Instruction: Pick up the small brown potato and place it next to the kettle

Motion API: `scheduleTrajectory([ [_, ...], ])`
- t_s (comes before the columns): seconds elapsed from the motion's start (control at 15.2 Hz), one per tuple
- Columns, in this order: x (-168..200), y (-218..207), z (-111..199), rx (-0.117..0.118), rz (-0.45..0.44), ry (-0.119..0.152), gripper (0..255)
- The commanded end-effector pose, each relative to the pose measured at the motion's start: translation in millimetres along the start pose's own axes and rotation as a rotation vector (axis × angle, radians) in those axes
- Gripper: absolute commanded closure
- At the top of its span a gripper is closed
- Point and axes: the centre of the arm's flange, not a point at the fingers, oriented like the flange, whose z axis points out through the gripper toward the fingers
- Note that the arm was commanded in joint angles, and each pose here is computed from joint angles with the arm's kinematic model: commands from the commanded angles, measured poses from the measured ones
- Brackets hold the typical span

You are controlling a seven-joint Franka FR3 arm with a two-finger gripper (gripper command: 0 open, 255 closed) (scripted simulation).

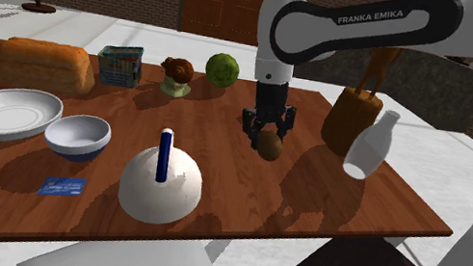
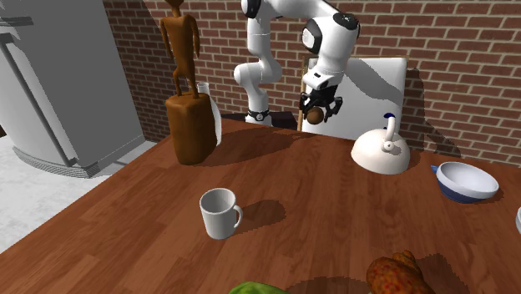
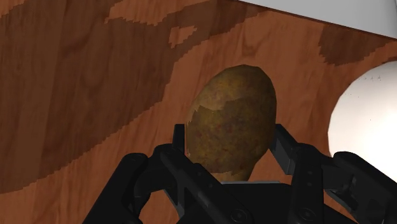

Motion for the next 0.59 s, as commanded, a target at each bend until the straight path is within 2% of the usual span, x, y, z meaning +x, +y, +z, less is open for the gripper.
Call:
scheduleTrajectory([
  [0.0,2.8,-1.8,10.7,0.0,0.0,0.001,255],
  [0.53,13.9,-5.8,51.3,0.0,0.0,0.001,255],
])
